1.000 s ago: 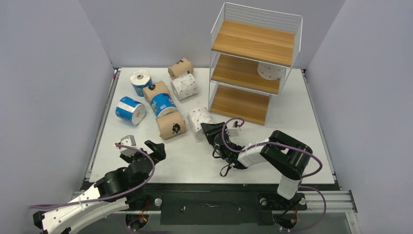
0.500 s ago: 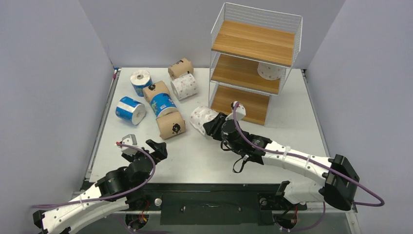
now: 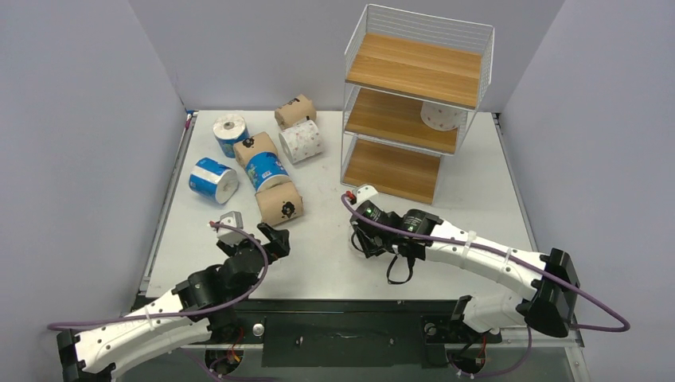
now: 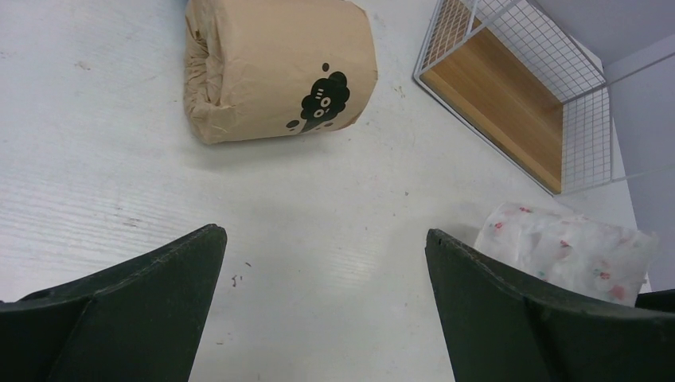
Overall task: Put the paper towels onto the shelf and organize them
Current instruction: Adjust the paper towel at the center of the board.
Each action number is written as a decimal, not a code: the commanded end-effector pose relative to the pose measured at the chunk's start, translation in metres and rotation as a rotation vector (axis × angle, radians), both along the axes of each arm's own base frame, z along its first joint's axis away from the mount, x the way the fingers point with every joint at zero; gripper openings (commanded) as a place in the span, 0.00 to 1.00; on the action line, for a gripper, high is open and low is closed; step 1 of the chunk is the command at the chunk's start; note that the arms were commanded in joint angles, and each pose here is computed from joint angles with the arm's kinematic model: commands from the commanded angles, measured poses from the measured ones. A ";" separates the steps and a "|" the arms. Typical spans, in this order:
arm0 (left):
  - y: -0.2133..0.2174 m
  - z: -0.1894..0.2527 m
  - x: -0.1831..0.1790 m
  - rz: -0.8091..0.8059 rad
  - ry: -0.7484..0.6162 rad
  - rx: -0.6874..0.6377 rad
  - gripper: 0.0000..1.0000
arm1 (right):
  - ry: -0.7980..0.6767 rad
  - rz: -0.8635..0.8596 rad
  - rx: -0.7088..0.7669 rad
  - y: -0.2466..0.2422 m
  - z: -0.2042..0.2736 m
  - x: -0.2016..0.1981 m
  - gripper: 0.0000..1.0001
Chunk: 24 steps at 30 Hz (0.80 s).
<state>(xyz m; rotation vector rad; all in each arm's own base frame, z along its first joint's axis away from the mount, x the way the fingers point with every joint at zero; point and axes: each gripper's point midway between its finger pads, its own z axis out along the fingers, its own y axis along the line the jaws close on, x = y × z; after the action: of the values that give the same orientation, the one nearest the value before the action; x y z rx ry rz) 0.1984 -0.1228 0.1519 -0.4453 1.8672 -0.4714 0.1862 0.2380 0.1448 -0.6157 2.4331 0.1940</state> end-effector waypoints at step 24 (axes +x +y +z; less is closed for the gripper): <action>-0.047 0.012 0.011 -0.126 -0.010 -0.018 0.97 | -0.019 0.127 0.001 0.005 0.033 -0.017 0.75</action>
<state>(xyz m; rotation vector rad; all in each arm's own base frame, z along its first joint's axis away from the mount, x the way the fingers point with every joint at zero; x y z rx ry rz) 0.2038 -0.1624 0.1432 -0.3388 1.9323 -0.5280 0.1674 0.2315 0.1267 -0.8739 2.4714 0.0769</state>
